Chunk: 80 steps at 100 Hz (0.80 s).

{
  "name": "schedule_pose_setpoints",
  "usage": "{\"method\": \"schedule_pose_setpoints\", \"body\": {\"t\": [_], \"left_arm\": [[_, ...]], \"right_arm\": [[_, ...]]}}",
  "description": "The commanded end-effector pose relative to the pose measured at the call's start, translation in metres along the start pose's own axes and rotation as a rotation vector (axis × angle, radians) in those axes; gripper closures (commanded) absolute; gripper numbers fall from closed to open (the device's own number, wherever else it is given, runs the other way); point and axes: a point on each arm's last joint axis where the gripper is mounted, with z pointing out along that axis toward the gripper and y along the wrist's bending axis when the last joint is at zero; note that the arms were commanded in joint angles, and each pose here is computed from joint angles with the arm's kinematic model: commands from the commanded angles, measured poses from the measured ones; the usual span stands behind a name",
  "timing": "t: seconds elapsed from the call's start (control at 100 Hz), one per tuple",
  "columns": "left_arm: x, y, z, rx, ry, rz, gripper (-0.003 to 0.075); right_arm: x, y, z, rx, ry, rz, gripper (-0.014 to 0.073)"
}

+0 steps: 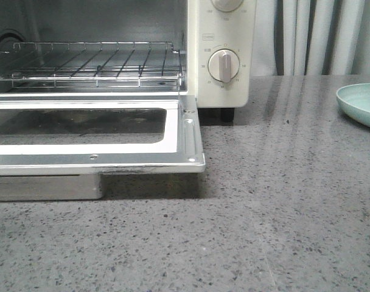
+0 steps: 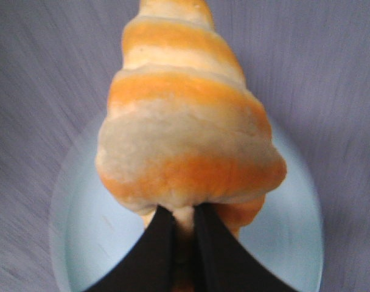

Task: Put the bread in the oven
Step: 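Lift the croissant with the right gripper and carry it into the oven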

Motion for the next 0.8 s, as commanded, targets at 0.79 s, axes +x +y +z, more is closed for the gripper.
{"method": "schedule_pose_setpoints", "body": {"t": [0.79], "left_arm": [[-0.026,-0.007,-0.053,-0.236,-0.363,0.069,0.0742]], "right_arm": [[-0.032,0.295,-0.049,-0.749,-0.247,-0.650,0.0664]]}}
